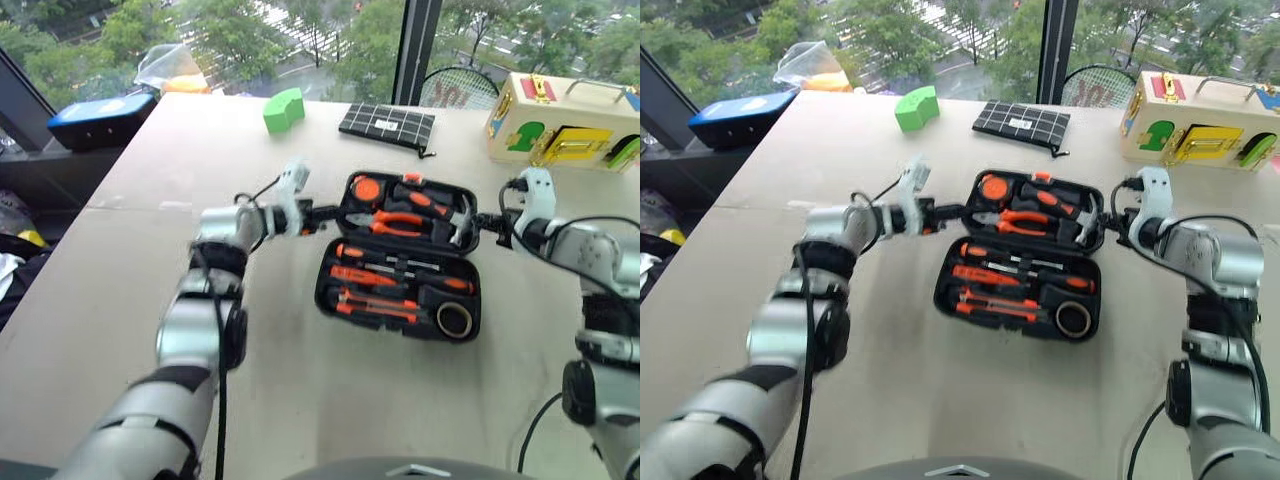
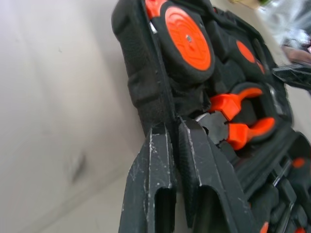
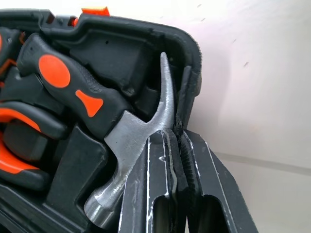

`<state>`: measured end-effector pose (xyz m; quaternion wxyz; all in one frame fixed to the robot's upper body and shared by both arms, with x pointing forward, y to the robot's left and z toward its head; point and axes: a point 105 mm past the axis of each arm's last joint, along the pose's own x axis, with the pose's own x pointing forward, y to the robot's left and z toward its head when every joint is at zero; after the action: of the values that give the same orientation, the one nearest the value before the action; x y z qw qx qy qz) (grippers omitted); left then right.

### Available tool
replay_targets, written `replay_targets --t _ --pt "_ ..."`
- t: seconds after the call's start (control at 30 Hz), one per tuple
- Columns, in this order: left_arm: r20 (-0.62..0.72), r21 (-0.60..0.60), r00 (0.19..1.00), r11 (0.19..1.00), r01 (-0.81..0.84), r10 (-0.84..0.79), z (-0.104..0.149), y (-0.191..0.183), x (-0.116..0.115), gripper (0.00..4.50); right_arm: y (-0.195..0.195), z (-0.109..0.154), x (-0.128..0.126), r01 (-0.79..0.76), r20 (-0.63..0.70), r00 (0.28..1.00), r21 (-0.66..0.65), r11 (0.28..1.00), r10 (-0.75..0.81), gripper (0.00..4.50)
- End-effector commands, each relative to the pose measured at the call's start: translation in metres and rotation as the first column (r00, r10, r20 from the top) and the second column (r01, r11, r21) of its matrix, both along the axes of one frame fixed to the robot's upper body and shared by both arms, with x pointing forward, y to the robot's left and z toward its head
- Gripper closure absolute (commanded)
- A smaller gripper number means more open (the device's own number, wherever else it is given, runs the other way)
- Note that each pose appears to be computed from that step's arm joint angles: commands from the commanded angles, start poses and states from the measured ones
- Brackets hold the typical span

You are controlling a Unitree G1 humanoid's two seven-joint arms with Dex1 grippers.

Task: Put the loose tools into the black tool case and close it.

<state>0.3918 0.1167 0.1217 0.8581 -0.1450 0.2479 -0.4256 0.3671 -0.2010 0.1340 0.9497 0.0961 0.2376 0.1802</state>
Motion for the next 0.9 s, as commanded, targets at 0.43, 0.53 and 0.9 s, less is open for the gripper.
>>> replay_targets --t 0.43,0.53,0.9 --pt "0.768 0.318 0.610 0.943 -0.100 -0.195 0.039 -0.011 -0.027 4.47 0.031 0.083 -0.051 -0.136 0.575 0.780 -0.230 0.964 0.247 4.50" --pt "0.788 0.435 0.529 0.892 -0.120 -0.314 0.025 -0.002 -0.029 4.47 0.024 0.065 -0.076 -0.129 0.542 0.790 -0.311 0.942 0.287 4.50" --pt "0.405 0.345 0.820 0.898 0.274 -0.405 0.015 0.061 -0.077 3.63 0.006 0.008 -0.171 -0.263 0.266 0.888 -0.377 0.888 0.376 3.79"
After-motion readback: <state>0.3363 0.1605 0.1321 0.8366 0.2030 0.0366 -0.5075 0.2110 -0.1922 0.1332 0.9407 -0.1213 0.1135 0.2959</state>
